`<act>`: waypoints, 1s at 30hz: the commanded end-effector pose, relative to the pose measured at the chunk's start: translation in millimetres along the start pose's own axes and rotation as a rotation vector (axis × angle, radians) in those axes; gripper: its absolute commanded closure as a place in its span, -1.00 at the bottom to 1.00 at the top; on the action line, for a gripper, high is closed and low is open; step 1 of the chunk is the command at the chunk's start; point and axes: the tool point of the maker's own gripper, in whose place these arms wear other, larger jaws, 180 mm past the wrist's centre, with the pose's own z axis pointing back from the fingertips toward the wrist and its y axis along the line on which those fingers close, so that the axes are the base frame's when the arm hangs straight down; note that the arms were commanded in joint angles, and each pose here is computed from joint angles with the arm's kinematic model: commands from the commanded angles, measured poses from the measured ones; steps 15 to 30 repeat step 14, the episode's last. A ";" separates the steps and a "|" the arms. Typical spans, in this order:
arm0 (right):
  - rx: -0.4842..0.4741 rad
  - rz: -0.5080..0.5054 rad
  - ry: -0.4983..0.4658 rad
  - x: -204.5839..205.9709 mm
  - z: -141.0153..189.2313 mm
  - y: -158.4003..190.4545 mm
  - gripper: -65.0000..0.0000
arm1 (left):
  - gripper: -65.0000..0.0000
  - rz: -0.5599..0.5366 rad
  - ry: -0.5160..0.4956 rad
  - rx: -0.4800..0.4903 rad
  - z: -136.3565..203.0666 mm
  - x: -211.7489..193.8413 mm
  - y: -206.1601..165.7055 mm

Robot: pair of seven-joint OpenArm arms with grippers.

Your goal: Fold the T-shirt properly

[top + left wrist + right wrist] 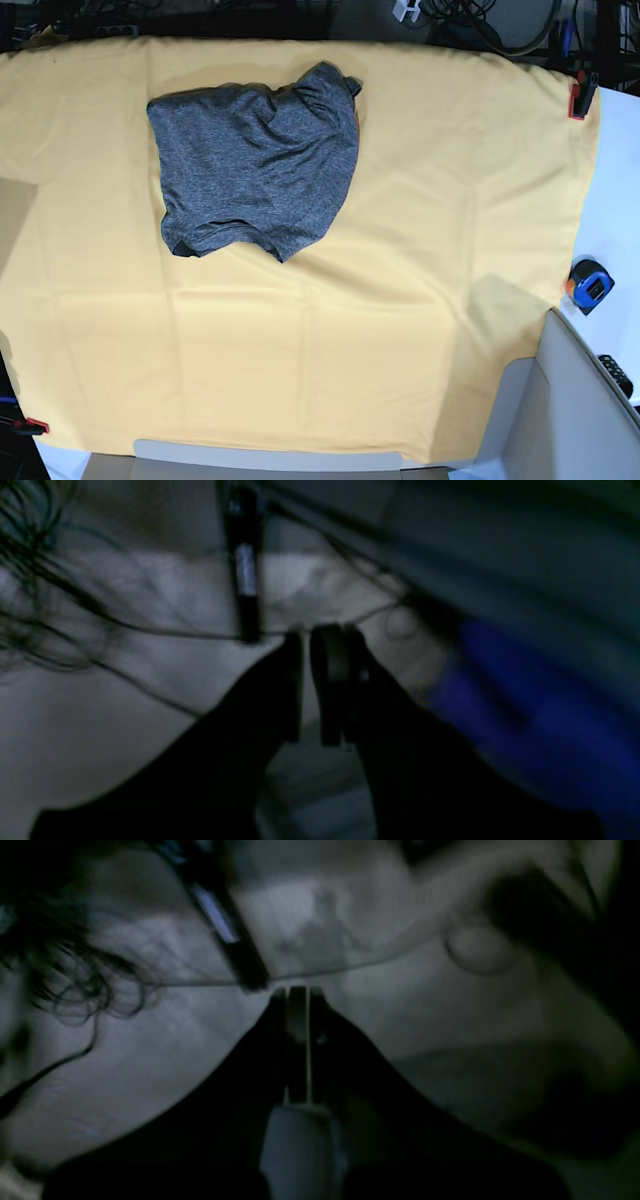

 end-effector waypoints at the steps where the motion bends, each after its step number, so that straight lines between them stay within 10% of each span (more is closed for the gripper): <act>1: -0.011 -0.001 0.014 -5.9 -0.6 7.1 1.00 | 0.82 -0.025 -0.012 -0.016 -2.4 5.9 -3.9; 30: -0.108 -0.008 -0.026 18.4 -1.1 23.8 1.00 | 0.82 -0.070 -0.075 0.050 -12.4 34.9 -10.7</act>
